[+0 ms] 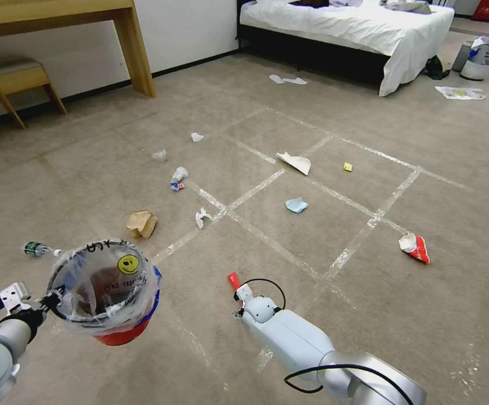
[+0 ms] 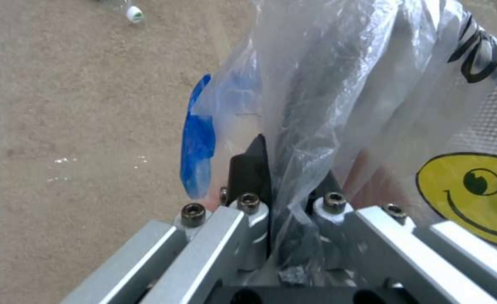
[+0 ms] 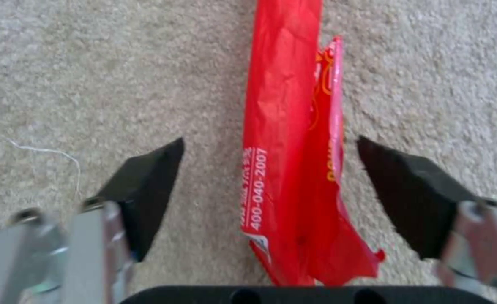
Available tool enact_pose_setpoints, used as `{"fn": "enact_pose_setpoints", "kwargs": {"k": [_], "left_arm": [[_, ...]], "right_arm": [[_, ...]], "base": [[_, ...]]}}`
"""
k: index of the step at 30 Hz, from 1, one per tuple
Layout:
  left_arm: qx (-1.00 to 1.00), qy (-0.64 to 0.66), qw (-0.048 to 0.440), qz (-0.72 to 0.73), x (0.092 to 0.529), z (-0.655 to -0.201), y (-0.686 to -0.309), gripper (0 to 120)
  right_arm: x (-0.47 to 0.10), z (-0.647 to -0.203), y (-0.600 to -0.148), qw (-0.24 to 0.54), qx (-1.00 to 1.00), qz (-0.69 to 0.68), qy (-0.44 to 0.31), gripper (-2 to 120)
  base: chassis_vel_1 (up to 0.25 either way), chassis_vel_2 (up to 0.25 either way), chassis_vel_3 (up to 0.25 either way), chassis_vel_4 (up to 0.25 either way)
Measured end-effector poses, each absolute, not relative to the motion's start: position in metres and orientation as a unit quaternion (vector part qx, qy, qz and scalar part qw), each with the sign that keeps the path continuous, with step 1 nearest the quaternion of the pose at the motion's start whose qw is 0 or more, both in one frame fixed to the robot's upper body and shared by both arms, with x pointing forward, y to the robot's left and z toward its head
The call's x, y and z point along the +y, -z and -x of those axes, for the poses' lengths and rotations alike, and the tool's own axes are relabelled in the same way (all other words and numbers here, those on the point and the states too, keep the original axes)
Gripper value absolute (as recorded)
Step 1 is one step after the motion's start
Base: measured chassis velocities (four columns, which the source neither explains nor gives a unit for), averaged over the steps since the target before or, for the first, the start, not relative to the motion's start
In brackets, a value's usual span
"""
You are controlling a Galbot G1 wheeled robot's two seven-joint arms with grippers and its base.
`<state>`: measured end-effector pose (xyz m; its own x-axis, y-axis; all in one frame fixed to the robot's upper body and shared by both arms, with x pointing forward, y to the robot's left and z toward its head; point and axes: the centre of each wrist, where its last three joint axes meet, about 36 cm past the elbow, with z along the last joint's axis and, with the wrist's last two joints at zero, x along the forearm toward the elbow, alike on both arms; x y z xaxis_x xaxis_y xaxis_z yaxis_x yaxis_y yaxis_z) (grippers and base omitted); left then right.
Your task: Pick up the trash bin and place the garbage on the floor into it.
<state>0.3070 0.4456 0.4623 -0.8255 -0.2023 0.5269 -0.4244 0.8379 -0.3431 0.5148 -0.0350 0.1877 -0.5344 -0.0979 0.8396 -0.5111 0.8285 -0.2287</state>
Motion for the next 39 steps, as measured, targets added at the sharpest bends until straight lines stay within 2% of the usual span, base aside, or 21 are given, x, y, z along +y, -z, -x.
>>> {"fn": "enact_pose_setpoints", "kwargs": {"k": [1,2,4,5,7,8,10,11,14,15,16,27,34,35,37,39], "left_arm": [[-0.928,-0.228,0.240,-0.170,0.446,-0.305,-0.463,3],[-0.928,-0.228,0.240,-0.170,0.446,-0.305,-0.463,3],[-0.928,-0.228,0.239,-0.171,0.448,-0.303,-0.464,3],[-0.928,-0.228,0.239,-0.171,0.448,-0.303,-0.464,3],[-0.928,-0.229,0.238,-0.171,0.448,-0.302,-0.463,3],[-0.928,-0.229,0.238,-0.171,0.448,-0.302,-0.463,3],[-0.928,-0.230,0.238,-0.170,0.447,-0.302,-0.462,3],[-0.928,-0.230,0.238,-0.170,0.447,-0.302,-0.462,3],[-0.928,-0.230,0.239,-0.170,0.446,-0.303,-0.460,3],[-0.928,-0.230,0.239,-0.170,0.446,-0.303,-0.460,3],[-0.928,-0.230,0.239,-0.170,0.446,-0.303,-0.459,3],[-0.926,-0.230,0.246,-0.169,0.443,-0.305,-0.450,3],[-0.928,-0.225,0.246,-0.165,0.444,-0.303,-0.454,3],[-0.929,-0.225,0.246,-0.163,0.444,-0.304,-0.456,3],[-0.930,-0.226,0.245,-0.155,0.442,-0.306,-0.459,3],[-0.931,-0.225,0.245,-0.152,0.442,-0.307,-0.460,3]], "right_arm": [[-0.034,-0.514,-0.185,0.443,-0.846,-0.182,-0.232,71],[-0.034,-0.514,-0.185,0.443,-0.846,-0.182,-0.232,71],[-0.034,-0.513,-0.181,0.437,-0.848,-0.185,-0.235,59],[-0.034,-0.513,-0.181,0.437,-0.848,-0.185,-0.235,59],[-0.036,-0.514,-0.179,0.436,-0.849,-0.184,-0.235,48],[-0.036,-0.514,-0.179,0.436,-0.849,-0.184,-0.235,48],[-0.040,-0.513,-0.177,0.435,-0.849,-0.183,-0.238,37],[-0.040,-0.513,-0.177,0.435,-0.849,-0.183,-0.238,37],[-0.049,-0.512,-0.172,0.436,-0.848,-0.180,-0.242,21],[-0.049,-0.512,-0.172,0.436,-0.848,-0.180,-0.242,21],[-0.053,-0.511,-0.171,0.437,-0.848,-0.178,-0.243,16],[-0.083,-0.507,-0.182,0.428,-0.862,-0.160,-0.217,0],[-0.089,-0.506,-0.219,0.385,-0.894,-0.159,-0.167,0],[-0.089,-0.506,-0.238,0.364,-0.906,-0.162,-0.142,0],[-0.088,-0.503,-0.311,0.265,-0.945,-0.184,-0.052,0],[-0.091,-0.500,-0.327,0.242,-0.951,-0.189,-0.032,0]], "base": [[0.000,0.000,0.000,0.000],[0.000,0.000,0.000,0.000],[0.000,0.000,0.000,0.000],[0.000,0.000,0.000,0.000],[0.000,0.000,0.000,0.000],[0.000,0.000,0.000,0.000],[0.000,0.000,0.000,0.000],[0.000,0.000,0.000,0.000],[0.000,0.000,0.000,0.000],[0.000,0.000,0.000,0.000],[0.000,0.000,0.000,0.000],[0.000,0.000,0.000,0.000],[0.000,0.000,0.000,0.000],[0.000,0.000,0.000,0.000],[0.000,0.000,0.000,0.000],[0.000,0.000,0.000,0.000]]}}
